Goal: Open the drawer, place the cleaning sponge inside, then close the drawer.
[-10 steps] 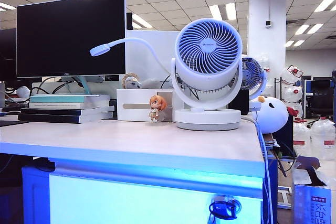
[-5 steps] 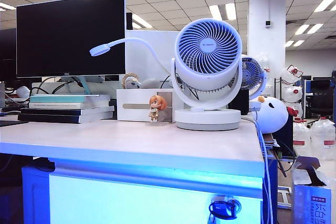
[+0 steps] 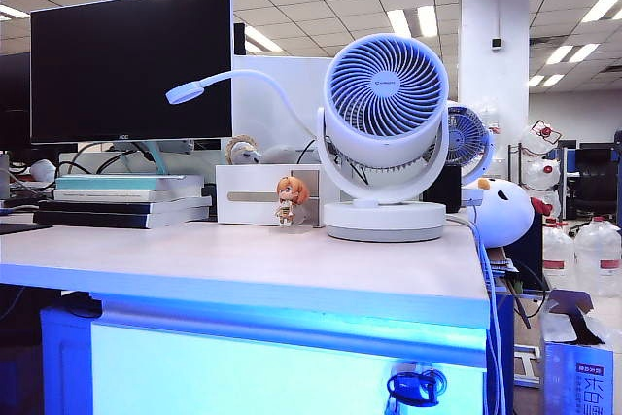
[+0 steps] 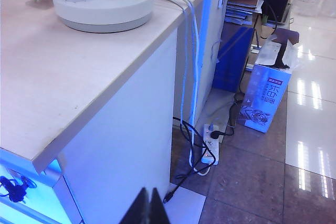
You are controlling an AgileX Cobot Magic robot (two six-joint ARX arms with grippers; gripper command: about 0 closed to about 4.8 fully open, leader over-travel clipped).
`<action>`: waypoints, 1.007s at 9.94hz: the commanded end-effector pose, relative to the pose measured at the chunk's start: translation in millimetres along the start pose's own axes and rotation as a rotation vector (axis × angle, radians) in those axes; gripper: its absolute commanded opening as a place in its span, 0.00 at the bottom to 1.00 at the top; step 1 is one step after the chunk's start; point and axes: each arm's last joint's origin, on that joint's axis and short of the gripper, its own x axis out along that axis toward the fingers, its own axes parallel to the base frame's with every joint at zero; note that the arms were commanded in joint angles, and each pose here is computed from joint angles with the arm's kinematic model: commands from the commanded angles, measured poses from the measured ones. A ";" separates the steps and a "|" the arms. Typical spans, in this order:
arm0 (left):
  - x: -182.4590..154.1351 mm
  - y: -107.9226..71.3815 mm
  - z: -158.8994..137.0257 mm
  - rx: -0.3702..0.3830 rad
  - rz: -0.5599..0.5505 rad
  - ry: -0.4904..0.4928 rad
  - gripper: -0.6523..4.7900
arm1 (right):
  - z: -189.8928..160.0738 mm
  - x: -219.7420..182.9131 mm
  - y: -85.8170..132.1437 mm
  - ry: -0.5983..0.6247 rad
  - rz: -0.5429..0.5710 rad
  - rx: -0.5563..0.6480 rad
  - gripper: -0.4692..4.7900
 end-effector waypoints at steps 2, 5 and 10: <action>-0.4 -0.2 1.5 -0.003 -0.002 -0.011 0.11 | -1.9 0.4 0.9 0.012 0.026 0.086 0.09; -0.4 -0.1 1.5 -0.001 -0.001 -0.011 0.11 | -1.9 0.4 0.9 0.012 0.026 0.086 0.09; -0.9 10.1 16.1 0.065 0.175 -0.191 0.17 | -1.9 0.4 0.9 0.012 0.025 0.086 0.09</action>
